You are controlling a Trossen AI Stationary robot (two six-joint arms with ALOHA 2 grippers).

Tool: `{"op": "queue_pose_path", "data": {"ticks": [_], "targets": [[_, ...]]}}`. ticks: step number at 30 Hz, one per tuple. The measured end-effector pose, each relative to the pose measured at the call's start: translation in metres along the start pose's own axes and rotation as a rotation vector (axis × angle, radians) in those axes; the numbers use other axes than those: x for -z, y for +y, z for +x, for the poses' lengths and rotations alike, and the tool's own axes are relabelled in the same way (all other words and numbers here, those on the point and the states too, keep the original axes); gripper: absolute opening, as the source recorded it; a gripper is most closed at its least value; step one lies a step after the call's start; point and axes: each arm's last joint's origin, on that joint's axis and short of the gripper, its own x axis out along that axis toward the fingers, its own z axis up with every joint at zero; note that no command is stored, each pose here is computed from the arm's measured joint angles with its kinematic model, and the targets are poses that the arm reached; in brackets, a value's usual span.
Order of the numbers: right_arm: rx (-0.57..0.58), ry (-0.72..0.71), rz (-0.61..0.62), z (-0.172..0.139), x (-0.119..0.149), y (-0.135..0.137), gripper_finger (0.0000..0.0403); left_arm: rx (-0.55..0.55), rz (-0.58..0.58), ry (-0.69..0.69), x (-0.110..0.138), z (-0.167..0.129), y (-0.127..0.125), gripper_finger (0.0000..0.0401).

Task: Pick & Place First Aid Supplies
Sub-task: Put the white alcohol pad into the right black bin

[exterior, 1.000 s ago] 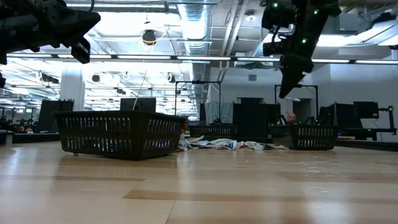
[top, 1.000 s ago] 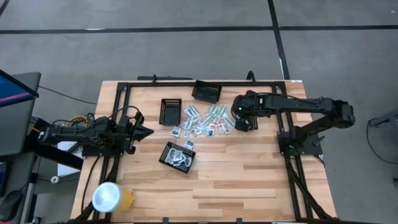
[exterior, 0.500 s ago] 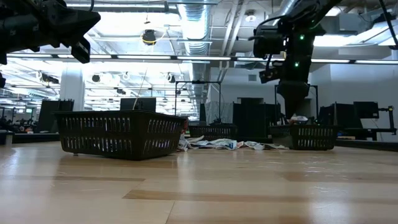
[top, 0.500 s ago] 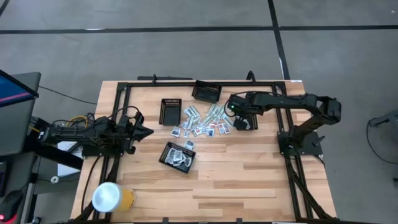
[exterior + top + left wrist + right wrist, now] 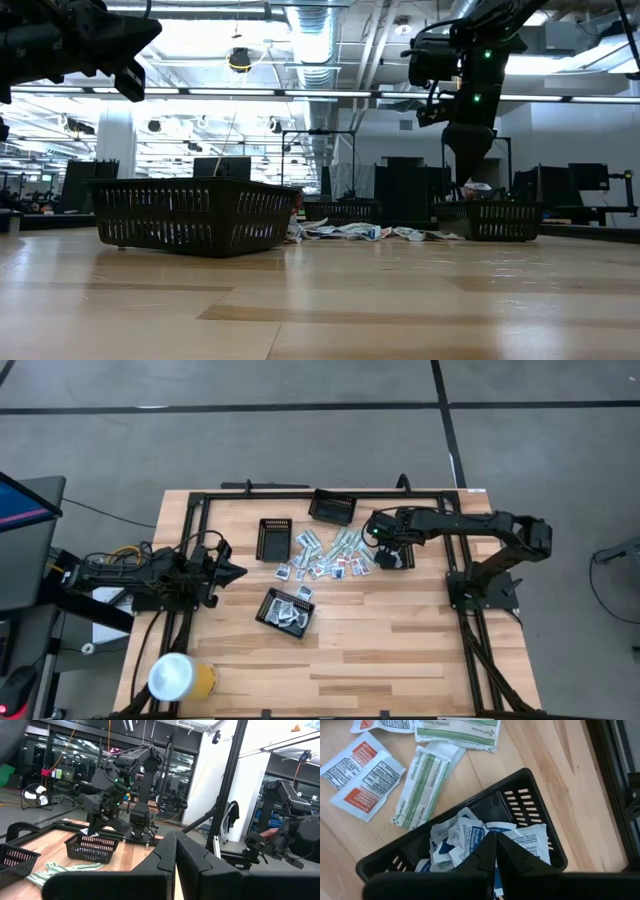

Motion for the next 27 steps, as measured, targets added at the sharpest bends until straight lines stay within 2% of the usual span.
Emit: {"op": "queue_pose_path", "data": {"ticks": [5,12,15,22,27], "targets": [[-0.033,0.002,0.002,0.0,0.0,0.001,0.0017,0.0,0.0,0.0,0.0,0.0,0.0,0.0008],[-0.044,0.002,0.001,0.0,0.0,0.001,0.0075,-0.001,0.0,0.001,0.0,0.0,0.0,0.0008],[-0.046,-0.015,0.003,0.0,-0.002,0.001,0.0088,-0.001,0.0,0.0,0.0,0.0,0.0,0.0008],[-0.069,-0.133,-0.025,-0.005,-0.011,0.014,0.0091,0.0,0.0,0.001,0.0,0.0,0.0,0.0008],[-0.117,-0.276,-0.127,-0.012,-0.022,0.028,0.0091,0.0,0.0,0.0,0.0,0.0,0.0,0.0008]]}}
